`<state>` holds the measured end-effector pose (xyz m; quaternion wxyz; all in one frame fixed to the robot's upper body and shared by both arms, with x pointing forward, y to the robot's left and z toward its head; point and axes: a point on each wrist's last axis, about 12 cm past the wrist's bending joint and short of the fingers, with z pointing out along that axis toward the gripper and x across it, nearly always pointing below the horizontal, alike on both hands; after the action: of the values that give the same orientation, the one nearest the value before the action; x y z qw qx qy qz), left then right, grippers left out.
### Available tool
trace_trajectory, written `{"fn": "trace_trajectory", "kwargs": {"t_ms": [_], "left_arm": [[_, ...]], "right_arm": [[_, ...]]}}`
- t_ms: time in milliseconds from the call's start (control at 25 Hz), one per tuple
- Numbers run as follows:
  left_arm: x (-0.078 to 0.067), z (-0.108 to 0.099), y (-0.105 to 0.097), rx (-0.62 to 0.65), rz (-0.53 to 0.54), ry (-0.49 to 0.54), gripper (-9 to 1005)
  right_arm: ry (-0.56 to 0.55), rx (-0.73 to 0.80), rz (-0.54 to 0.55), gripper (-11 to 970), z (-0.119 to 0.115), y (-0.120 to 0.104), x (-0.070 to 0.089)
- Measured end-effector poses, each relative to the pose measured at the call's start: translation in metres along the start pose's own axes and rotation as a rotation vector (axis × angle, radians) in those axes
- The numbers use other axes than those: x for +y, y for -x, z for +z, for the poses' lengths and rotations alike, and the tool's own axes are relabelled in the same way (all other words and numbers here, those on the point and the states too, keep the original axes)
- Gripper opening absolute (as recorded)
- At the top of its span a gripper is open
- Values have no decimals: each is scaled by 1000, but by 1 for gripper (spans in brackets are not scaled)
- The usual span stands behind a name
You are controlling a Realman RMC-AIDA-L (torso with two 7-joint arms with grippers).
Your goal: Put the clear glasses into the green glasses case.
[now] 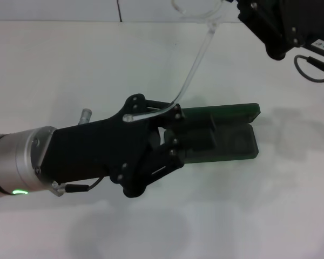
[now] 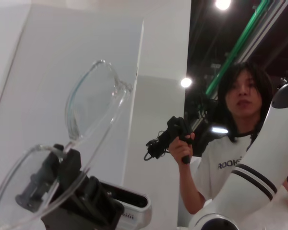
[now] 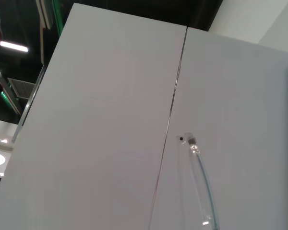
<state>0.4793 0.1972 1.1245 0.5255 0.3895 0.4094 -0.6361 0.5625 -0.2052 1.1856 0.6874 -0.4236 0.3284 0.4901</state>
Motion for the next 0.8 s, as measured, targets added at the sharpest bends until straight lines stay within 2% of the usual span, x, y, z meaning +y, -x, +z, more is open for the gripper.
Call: {"fn": "trace_trajectory", "kwargs": {"t_ms": [360, 800], "left_arm": [[-1, -4, 2, -31, 21, 25, 153], [-2, -6, 4, -52, 33, 36, 152]], "right_arm": [[-8, 37, 19, 53, -3, -6, 3], [34, 130, 48, 53, 6, -22, 8]]}}
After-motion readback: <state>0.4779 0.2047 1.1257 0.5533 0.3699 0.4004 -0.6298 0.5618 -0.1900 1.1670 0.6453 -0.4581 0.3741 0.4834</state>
